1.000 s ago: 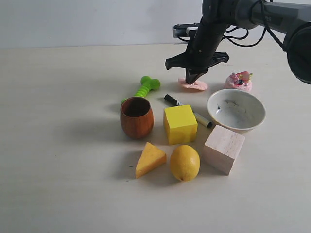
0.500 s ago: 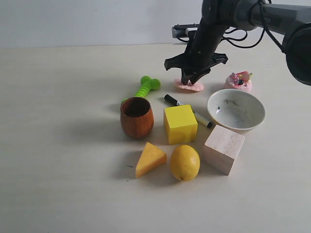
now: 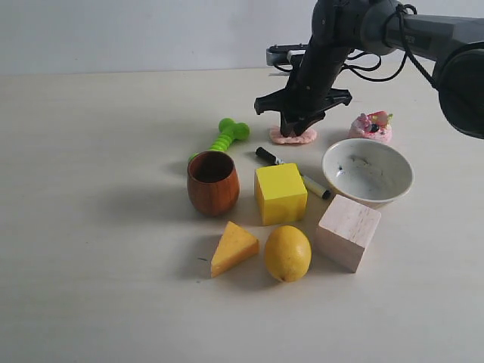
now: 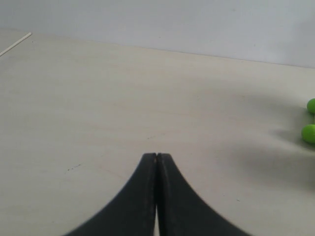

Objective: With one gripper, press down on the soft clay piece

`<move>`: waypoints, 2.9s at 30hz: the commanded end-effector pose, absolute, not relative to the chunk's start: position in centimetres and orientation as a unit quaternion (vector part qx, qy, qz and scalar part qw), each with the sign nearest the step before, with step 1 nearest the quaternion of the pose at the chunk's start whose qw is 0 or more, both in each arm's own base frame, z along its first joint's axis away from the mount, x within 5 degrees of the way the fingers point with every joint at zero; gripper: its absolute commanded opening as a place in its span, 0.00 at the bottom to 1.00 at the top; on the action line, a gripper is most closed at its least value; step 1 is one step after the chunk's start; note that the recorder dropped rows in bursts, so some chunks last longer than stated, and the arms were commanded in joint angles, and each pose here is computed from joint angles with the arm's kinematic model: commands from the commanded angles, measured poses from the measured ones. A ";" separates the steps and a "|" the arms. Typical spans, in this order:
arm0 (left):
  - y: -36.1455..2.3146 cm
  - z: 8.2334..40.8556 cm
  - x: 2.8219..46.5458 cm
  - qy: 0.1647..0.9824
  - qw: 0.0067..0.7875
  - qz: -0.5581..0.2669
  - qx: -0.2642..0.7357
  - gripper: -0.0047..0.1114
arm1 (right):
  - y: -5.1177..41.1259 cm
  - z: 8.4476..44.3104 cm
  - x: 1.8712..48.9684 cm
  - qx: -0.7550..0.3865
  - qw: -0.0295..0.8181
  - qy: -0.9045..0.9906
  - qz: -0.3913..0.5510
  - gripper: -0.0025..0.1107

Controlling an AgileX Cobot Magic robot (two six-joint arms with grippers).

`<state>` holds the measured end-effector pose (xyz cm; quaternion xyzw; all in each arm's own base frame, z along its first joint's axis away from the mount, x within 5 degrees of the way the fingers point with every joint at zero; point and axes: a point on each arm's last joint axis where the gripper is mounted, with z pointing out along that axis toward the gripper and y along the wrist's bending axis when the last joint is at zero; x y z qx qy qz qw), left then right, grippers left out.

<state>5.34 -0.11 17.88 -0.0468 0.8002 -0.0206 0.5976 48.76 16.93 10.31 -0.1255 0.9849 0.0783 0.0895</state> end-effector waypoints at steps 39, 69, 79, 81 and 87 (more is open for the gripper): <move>-0.2 18.1 5.3 0.794 0.605 -0.025 -0.047 0.04 | 16.7 13.8 48.4 -0.142 0.108 0.981 0.070 0.02; -0.2 18.1 5.3 0.794 0.605 -0.025 -0.047 0.04 | 13.3 29.3 38.5 -0.106 0.408 0.898 0.125 0.02; -0.2 18.1 5.3 0.794 0.605 -0.025 -0.047 0.04 | 9.8 30.4 28.5 -0.076 0.447 0.881 0.135 0.02; -0.2 18.1 5.3 0.794 0.605 -0.025 -0.047 0.04 | 9.4 30.4 26.8 -0.067 0.424 0.892 0.143 0.02; -0.2 18.1 5.3 0.794 0.605 -0.025 -0.047 0.04 | 8.6 32.6 24.6 -0.083 0.441 0.883 0.135 0.02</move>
